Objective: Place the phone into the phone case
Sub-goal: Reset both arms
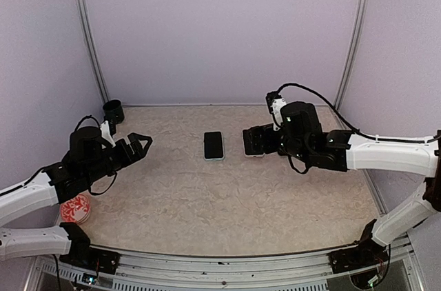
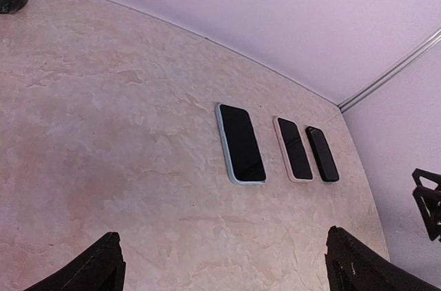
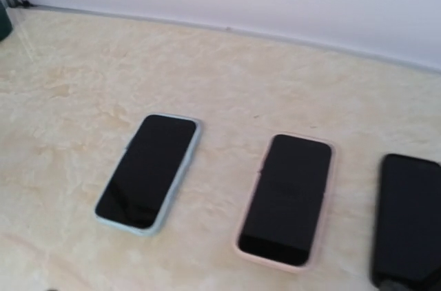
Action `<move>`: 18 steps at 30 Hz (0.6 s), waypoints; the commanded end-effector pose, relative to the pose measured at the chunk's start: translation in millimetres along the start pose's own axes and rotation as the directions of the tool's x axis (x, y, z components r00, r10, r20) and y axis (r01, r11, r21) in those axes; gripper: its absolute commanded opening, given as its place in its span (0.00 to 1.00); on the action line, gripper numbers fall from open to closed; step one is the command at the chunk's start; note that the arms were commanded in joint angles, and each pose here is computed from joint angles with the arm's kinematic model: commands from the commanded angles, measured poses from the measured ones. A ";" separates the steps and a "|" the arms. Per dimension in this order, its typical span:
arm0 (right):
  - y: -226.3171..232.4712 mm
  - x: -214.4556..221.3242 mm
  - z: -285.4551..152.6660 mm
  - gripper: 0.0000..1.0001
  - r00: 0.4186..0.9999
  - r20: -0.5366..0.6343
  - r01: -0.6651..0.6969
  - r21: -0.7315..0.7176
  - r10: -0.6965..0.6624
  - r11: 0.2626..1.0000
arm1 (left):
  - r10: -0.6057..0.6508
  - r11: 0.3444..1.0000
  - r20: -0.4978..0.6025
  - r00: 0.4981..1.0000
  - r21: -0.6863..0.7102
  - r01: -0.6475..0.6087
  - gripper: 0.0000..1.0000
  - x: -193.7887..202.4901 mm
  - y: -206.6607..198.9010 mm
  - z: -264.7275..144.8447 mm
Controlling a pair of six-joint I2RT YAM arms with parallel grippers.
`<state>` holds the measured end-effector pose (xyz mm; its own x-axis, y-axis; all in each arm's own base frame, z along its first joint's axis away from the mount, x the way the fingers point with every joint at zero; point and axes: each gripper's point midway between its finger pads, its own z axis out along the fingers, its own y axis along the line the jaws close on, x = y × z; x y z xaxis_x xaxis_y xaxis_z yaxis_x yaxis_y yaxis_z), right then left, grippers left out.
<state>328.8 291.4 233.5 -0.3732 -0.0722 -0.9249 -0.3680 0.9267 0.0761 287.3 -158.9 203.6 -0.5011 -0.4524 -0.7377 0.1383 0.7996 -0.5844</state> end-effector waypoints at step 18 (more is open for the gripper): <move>-105.8 15.8 -106.6 0.99 0.982 0.191 -0.054 0.239 0.008 0.970 | 0.135 0.978 0.072 0.988 -0.169 -0.121 0.99 -14.6 22.5 -0.6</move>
<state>274.3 174.4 248.5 -0.2307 0.0019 -0.9730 -0.2038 0.9777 0.0502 293.5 -138.2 189.1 -0.4689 -0.3939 -0.7905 0.0488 0.8821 -0.4685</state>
